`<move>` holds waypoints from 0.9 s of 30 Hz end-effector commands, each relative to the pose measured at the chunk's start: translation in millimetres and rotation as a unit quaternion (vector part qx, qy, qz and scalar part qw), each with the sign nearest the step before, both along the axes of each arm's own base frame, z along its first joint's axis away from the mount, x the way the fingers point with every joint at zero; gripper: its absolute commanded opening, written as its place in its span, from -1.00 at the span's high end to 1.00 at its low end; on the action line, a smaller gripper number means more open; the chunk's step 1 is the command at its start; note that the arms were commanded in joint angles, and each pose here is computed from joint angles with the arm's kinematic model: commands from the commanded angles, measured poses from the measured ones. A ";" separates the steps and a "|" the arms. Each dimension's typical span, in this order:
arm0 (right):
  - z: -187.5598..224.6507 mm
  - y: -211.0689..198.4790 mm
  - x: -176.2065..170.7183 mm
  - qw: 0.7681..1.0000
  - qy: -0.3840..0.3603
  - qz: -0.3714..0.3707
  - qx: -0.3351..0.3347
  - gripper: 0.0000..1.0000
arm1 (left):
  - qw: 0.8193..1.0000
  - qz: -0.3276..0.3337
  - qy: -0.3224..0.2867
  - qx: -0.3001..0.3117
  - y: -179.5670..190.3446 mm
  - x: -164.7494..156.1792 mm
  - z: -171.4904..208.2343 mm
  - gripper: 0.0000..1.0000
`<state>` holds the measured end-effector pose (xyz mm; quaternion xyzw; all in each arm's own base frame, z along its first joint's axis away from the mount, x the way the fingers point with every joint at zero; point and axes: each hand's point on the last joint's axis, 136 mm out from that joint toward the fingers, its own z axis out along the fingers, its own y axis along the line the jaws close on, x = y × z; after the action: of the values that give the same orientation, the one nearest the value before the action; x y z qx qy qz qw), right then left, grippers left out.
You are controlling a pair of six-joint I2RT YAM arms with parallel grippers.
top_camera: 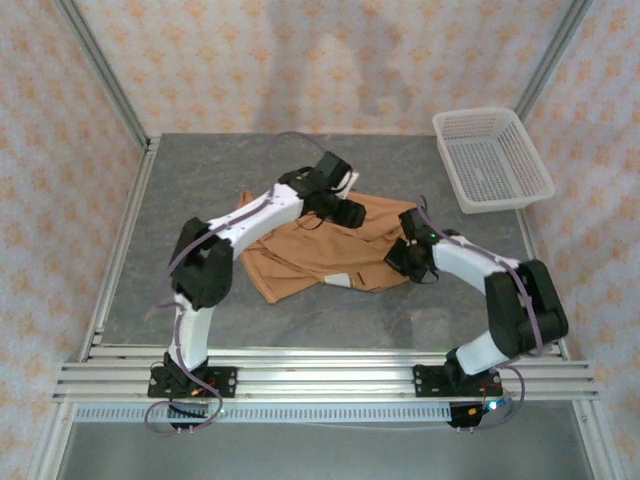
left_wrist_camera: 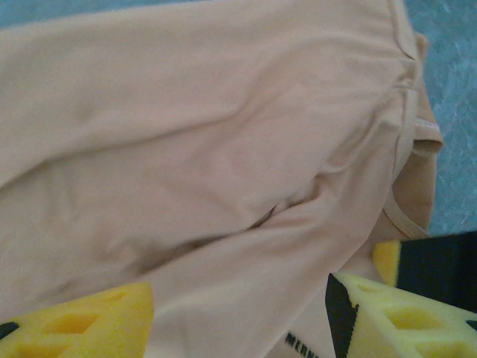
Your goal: Fold the inside-out t-shirt
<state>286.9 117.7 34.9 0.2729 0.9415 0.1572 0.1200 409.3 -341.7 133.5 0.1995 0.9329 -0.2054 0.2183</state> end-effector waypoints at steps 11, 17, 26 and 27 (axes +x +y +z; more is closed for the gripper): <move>34.2 -65.7 -15.5 0.993 -0.064 -0.102 0.007 1.00 | 0.973 -0.178 -0.074 0.126 -43.7 15.8 -53.2 -0.42; 44.7 -60.3 -11.3 0.993 -0.069 -0.092 0.022 1.00 | 0.972 -0.170 -0.077 0.140 -50.3 28.8 -73.4 -0.22; 51.2 -51.2 -6.0 0.993 -0.075 -0.083 0.045 1.00 | 0.975 -0.168 -0.079 0.119 -59.5 33.1 -71.2 0.58; 51.9 -50.4 -5.4 0.993 -0.075 -0.082 0.047 1.00 | 0.976 -0.168 -0.079 0.116 -59.7 33.2 -70.6 0.73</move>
<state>275.7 64.7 75.4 0.3482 0.8970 0.2002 0.1845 438.1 -397.3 52.2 0.3881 0.8888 -0.1099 0.2174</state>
